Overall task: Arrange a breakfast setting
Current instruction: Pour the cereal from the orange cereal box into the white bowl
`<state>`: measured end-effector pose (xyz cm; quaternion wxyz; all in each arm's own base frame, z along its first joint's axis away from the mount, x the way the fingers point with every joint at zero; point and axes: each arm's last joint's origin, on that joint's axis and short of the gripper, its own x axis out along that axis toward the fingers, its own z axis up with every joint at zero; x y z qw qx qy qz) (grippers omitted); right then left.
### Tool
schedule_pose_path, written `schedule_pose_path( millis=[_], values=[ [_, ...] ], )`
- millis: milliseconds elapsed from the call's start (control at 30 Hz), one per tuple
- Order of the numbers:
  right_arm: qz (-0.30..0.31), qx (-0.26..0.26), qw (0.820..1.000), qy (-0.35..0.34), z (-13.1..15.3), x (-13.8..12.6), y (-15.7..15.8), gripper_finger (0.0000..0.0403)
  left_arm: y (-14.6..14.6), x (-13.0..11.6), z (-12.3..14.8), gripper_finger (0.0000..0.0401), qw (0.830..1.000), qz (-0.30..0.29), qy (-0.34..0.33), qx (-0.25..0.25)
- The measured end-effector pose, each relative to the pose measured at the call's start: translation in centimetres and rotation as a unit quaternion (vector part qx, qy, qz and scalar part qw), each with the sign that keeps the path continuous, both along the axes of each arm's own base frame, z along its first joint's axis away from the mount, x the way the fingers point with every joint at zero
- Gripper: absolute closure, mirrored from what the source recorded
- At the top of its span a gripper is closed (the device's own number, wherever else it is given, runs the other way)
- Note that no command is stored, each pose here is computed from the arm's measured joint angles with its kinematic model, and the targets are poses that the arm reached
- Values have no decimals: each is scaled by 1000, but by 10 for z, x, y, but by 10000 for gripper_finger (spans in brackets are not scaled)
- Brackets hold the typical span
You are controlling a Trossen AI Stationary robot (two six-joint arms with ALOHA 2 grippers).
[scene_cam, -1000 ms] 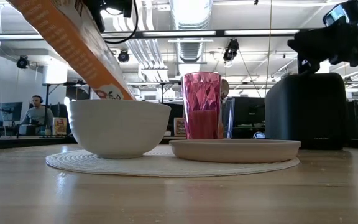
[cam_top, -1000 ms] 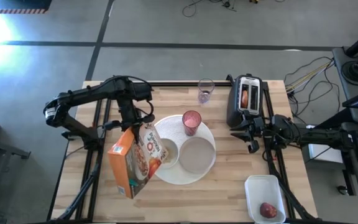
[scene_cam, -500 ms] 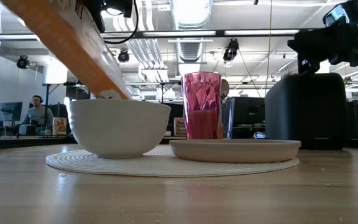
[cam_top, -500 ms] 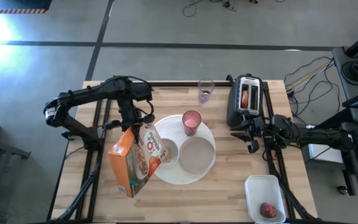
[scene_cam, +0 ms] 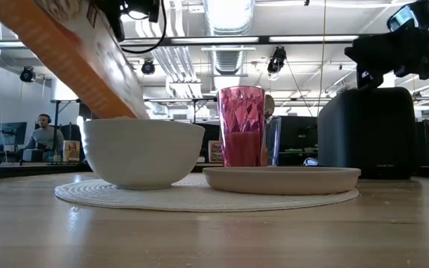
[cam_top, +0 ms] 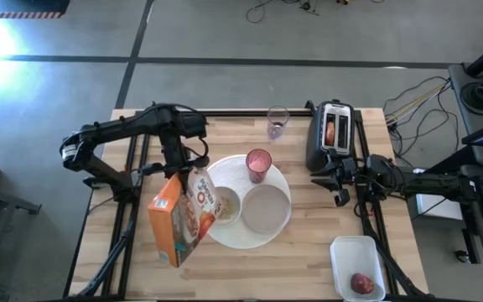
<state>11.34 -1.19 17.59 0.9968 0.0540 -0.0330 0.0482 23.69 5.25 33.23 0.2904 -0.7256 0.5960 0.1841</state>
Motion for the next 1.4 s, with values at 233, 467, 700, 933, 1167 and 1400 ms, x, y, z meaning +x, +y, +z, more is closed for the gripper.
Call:
schedule_pose_path(
  millis=[233, 467, 700, 933, 1167, 1400],
  values=[
    [0, -7, 1000, 0, 0, 0, 0, 319, 0, 0, 0, 401, 1000, 0, 0, 1],
    [0, -9, 1000, 0, 0, 0, 0, 319, 0, 0, 0, 401, 1000, 0, 0, 2],
    [0, 1, 1000, -1, 0, 0, 0, 319, -3, 0, 1, 401, 1000, -4, -5, -9],
    [0, -3, 1000, 0, 0, 0, 0, 319, -5, 2, 10, 401, 1000, -6, -21, -21],
    [0, -11, 1000, 1, 0, 0, 0, 319, -6, 4, 19, 401, 1000, -1, -26, -6],
    [0, -5, 1000, 0, 0, 0, 0, 319, -8, 4, 18, 401, 1000, 7, -9, -26]
  ],
)
